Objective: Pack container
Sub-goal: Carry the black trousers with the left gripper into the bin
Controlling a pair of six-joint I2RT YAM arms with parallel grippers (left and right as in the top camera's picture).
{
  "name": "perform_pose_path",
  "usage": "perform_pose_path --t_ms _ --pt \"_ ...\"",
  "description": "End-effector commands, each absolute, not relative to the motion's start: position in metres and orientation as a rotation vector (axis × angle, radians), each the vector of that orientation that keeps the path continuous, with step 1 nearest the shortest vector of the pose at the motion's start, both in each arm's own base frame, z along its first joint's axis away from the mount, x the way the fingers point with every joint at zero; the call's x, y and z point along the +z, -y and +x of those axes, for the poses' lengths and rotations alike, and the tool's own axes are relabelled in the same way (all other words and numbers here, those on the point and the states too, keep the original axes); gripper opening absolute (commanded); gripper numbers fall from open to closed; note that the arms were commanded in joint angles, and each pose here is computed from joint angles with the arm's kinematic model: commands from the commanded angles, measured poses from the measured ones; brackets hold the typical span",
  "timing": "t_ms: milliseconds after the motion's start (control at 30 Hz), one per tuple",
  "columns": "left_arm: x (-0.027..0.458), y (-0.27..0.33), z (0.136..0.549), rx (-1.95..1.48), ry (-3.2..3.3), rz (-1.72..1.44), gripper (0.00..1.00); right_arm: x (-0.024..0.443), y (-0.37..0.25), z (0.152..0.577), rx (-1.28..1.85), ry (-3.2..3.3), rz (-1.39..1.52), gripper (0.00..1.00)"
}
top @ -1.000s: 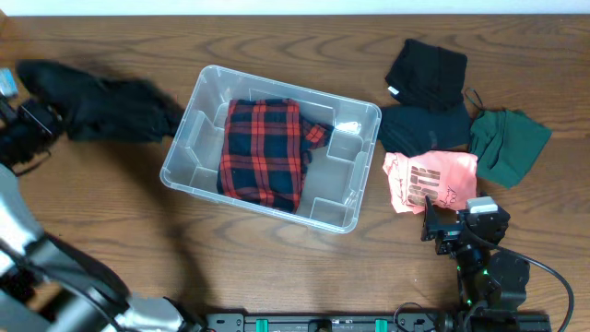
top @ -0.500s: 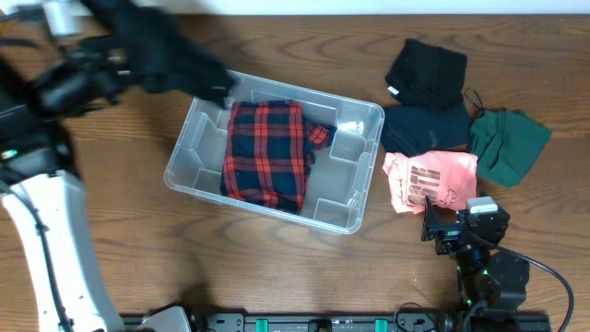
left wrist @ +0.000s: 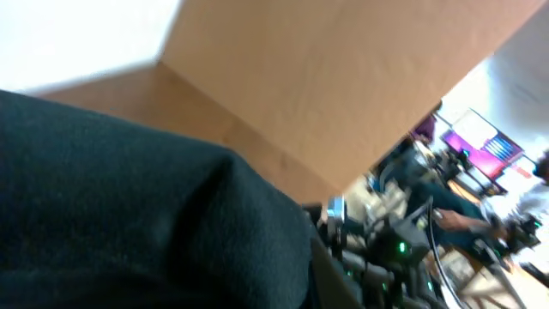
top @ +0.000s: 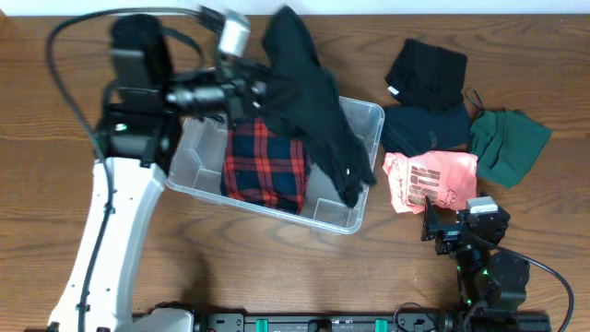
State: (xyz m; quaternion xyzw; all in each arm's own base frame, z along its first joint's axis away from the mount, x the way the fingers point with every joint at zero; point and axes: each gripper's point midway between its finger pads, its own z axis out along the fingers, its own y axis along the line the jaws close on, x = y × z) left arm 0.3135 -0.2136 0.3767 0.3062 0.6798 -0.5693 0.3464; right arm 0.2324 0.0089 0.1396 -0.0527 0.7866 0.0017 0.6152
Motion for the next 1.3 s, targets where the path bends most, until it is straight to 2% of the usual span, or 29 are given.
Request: perform_pose_path --t_ms 0,200,567,800,1000,1267 --pt "0.35 0.223 0.316 -1.444 -1.714 0.927 0.06 0.139 -0.01 0.232 0.011 -1.813 -0.118 0.99" --pt "0.3 0.227 0.331 -1.491 -1.81 0.924 0.06 0.139 -0.01 0.232 0.01 -1.813 -0.118 0.99" --pt "0.345 0.248 0.33 -1.565 -1.584 1.035 0.06 0.139 -0.01 0.232 0.01 -1.813 -0.118 0.99" --pt "0.338 0.253 0.324 -1.588 -1.603 1.042 0.06 0.139 -0.01 0.232 0.01 -1.813 -0.118 0.99" --pt "0.292 0.246 0.319 -1.533 -1.797 0.985 0.06 0.139 -0.01 0.232 0.01 -1.813 -0.118 0.99" --pt "0.195 0.202 0.316 -1.05 -2.362 0.908 0.06 0.139 -0.01 0.232 0.01 -1.813 -0.118 0.99"
